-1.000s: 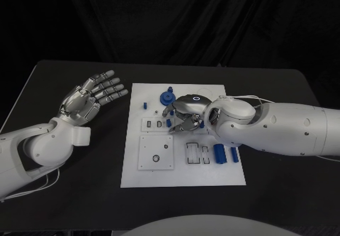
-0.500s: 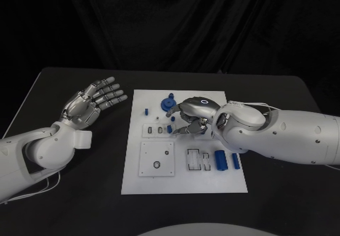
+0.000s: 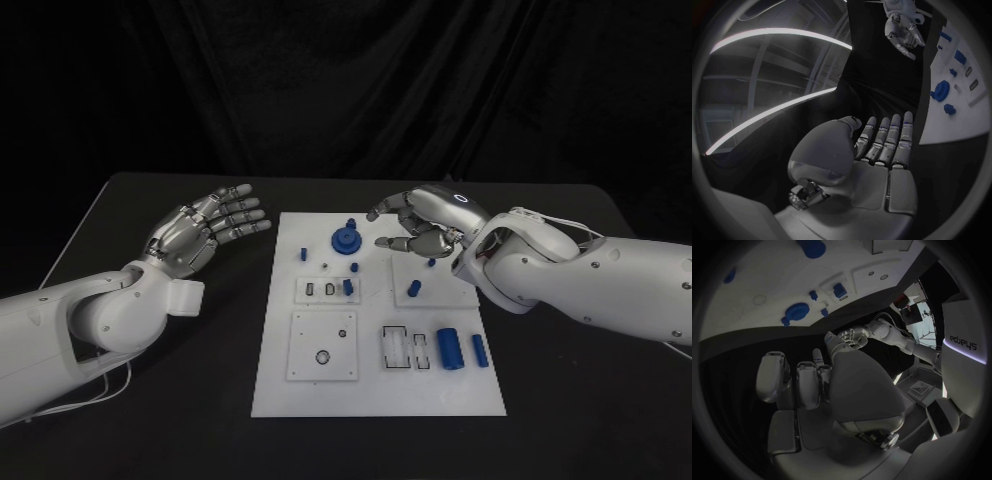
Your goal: Assemble the parts on the task board
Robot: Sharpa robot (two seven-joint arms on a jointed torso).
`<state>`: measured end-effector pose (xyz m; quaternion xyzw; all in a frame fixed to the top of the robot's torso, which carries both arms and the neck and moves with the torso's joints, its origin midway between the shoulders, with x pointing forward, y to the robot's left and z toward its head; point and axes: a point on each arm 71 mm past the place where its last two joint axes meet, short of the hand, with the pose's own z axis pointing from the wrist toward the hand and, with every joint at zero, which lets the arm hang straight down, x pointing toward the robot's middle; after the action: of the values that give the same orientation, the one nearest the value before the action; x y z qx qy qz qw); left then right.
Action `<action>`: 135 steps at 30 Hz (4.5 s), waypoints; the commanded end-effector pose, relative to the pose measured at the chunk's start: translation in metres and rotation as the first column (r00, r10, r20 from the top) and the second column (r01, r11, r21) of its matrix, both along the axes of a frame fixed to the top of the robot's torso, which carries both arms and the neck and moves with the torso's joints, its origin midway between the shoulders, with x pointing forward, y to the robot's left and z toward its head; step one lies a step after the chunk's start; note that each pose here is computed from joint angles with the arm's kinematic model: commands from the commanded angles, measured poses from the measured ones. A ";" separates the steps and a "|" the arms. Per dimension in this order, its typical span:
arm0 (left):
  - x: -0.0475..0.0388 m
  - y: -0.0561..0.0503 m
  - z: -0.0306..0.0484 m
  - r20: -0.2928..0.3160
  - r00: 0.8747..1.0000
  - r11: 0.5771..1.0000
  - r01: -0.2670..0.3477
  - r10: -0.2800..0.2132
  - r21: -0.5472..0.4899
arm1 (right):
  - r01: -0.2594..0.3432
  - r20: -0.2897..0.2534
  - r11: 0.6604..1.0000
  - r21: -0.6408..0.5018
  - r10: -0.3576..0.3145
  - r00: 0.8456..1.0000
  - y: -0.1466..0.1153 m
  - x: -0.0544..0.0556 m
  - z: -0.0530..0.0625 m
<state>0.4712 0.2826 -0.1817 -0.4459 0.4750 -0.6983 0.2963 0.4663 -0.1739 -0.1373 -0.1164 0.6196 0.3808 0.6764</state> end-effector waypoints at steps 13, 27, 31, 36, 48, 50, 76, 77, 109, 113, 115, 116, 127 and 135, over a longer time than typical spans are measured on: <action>0.0247 -0.039 0.0200 0.028 0.995 0.799 0.058 -0.093 0.599 | 0.110 -0.025 0.948 0.299 -0.107 0.994 -0.071 0.005 0.007; 0.0398 -0.086 0.0350 -0.107 0.964 0.242 0.168 -0.245 0.956 | 0.173 -0.086 0.935 0.309 -0.153 0.984 -0.091 0.008 -0.021; 0.0413 -0.097 0.0333 -0.139 0.956 0.118 0.174 -0.259 0.978 | 0.179 -0.095 0.935 0.305 -0.157 0.983 -0.094 0.007 -0.025; 0.0457 -0.114 0.0298 -0.185 0.946 -0.030 0.183 -0.266 0.983 | 0.191 -0.110 0.935 0.298 -0.165 0.980 -0.099 0.007 -0.031; 0.0532 -0.141 0.0234 -0.266 0.930 -0.175 0.226 -0.255 0.958 | 0.208 -0.139 0.936 0.285 -0.174 0.975 -0.102 0.008 -0.036; 0.0535 -0.144 0.0228 -0.269 0.929 -0.181 0.227 -0.256 0.957 | 0.209 -0.141 0.936 0.284 -0.175 0.974 -0.102 0.008 -0.037; 0.0520 -0.153 -0.0124 -0.295 0.928 -0.166 0.261 -0.228 0.951 | 0.214 -0.155 0.937 0.277 -0.177 0.972 -0.101 0.009 -0.040; 0.0517 -0.153 -0.0135 -0.294 0.928 -0.163 0.261 -0.229 0.951 | 0.214 -0.156 0.937 0.277 -0.176 0.972 -0.101 0.009 -0.040; 0.0439 -0.160 -0.0350 -0.335 0.908 -0.164 0.302 -0.253 0.939 | 0.219 -0.164 0.937 0.273 -0.180 0.970 -0.100 0.010 -0.040; 0.0432 -0.160 -0.0373 -0.340 0.906 -0.165 0.306 -0.253 0.938 | 0.221 -0.165 0.937 0.272 -0.181 0.970 -0.100 0.010 -0.040; 0.0427 -0.160 -0.0381 -0.341 0.905 -0.164 0.307 -0.253 0.937 | 0.221 -0.165 0.937 0.271 -0.181 0.969 -0.100 0.010 -0.041; 0.0425 -0.160 -0.0384 -0.341 0.905 -0.164 0.308 -0.254 0.937 | 0.222 -0.165 0.937 0.271 -0.182 0.969 -0.100 0.010 -0.041; 0.0413 -0.162 -0.0405 -0.345 0.901 -0.162 0.311 -0.264 0.937 | 0.222 -0.169 0.937 0.269 -0.182 0.969 -0.100 0.011 -0.041; 0.0412 -0.164 -0.0422 -0.351 0.897 -0.164 0.316 -0.269 0.934 | 0.224 -0.172 0.937 0.267 -0.183 0.968 -0.100 0.011 -0.041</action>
<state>0.5136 0.1214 -0.2230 0.0168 0.9209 -0.1566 0.3566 0.4773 -0.2732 -0.1766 0.0703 0.6083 0.4056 0.6786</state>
